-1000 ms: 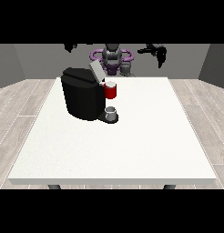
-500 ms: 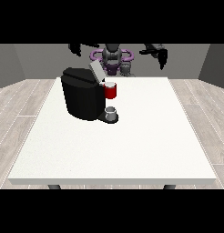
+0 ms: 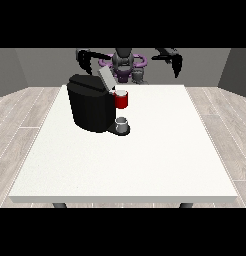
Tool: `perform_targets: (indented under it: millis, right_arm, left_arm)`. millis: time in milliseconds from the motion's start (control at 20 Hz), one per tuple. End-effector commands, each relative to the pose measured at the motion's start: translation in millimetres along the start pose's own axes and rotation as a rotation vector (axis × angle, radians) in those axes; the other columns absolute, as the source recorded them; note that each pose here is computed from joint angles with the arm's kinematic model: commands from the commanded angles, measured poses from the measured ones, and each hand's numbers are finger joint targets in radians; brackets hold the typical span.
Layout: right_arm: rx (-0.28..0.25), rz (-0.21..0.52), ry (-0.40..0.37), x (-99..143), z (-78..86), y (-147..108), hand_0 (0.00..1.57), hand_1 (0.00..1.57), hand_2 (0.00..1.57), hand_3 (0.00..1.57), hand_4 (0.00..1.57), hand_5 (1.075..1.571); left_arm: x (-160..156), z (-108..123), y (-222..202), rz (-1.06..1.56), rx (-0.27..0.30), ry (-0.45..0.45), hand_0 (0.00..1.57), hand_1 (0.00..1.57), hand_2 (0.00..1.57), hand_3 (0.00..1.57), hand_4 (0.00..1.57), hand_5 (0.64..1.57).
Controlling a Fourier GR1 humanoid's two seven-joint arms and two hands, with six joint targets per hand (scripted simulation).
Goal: Insert the coffee pod into the coffee machine and close the lid
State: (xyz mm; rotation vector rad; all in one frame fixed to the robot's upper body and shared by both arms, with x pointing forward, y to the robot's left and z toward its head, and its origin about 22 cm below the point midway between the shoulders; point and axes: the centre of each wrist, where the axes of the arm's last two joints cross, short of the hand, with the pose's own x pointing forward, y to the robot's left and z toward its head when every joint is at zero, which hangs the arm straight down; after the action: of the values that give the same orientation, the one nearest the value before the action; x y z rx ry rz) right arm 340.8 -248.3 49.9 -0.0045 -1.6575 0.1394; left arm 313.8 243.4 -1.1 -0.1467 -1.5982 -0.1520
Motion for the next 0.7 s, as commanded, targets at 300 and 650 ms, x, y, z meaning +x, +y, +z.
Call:
perform_targets:
  millis: [300,650]
  right_arm:
    - [0.04,0.021,-0.018,8,-28.8,0,0.0,0.0,0.0,0.0,0.0,1.571]
    - [0.092,0.056,-0.01,3,-30.7,24,0.0,0.0,0.0,0.0,0.0,1.571]
  left_arm:
    - [26,17,33,-0.025,0.023,-0.058,0.0,0.0,0.0,0.0,0.0,1.571]
    - [9,28,11,-0.03,0.079,-0.046,0.0,0.0,0.0,0.0,0.0,1.571]
